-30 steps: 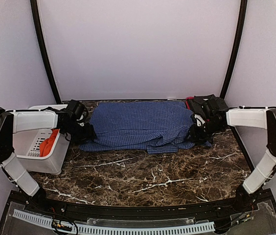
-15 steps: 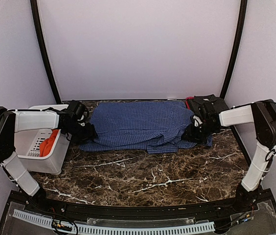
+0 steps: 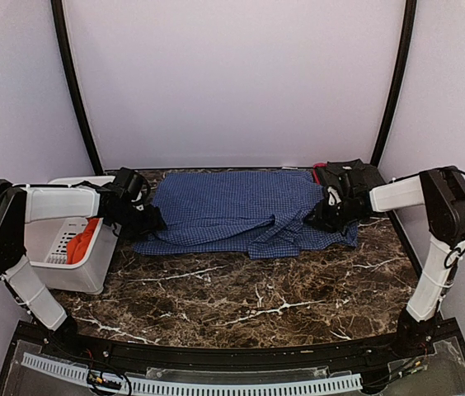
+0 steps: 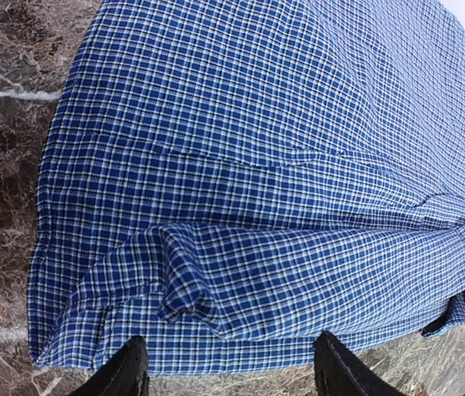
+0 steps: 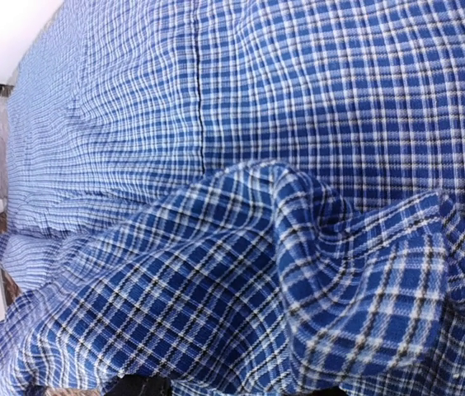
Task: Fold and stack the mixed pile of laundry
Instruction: Fold the flattened shirt at the center of the board.
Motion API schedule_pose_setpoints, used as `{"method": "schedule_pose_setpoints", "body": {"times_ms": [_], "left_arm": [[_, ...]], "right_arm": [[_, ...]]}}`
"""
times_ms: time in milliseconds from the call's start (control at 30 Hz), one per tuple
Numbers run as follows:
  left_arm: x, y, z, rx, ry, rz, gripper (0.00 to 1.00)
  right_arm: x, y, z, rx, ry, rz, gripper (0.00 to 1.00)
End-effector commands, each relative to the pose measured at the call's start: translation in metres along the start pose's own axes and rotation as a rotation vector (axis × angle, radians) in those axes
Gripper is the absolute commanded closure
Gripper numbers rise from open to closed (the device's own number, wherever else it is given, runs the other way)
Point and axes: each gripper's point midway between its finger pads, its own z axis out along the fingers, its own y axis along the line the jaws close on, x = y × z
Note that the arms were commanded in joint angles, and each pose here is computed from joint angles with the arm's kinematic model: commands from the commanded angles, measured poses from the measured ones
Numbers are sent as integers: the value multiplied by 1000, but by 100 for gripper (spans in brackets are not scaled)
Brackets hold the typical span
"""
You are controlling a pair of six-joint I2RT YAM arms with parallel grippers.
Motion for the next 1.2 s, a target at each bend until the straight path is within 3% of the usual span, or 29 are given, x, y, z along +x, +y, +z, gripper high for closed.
{"method": "schedule_pose_setpoints", "body": {"times_ms": [0,100,133,333,533,933,1167], "left_arm": [[2,4,2,-9,-6,-22,33],[2,11,1,-30,-17,-46,38],[1,12,-1,-32,-24,-55,39],[5,16,-2,-21,-33,-103,45],[1,-2,9,69,-29,-75,40],[-76,-27,29,56,-163,-30,41],[-102,-15,7,-26,-242,4,40]], "right_arm": [[-16,13,2,-74,-44,-8,71],[-19,19,-2,-89,-55,-18,96],[-20,20,-4,-91,-60,-22,100],[-23,26,-14,-98,-81,-43,100],[-26,32,-25,-101,-105,-61,100],[-40,37,-38,-70,-133,-97,100],[-44,39,-43,-66,-140,-112,100]]}}
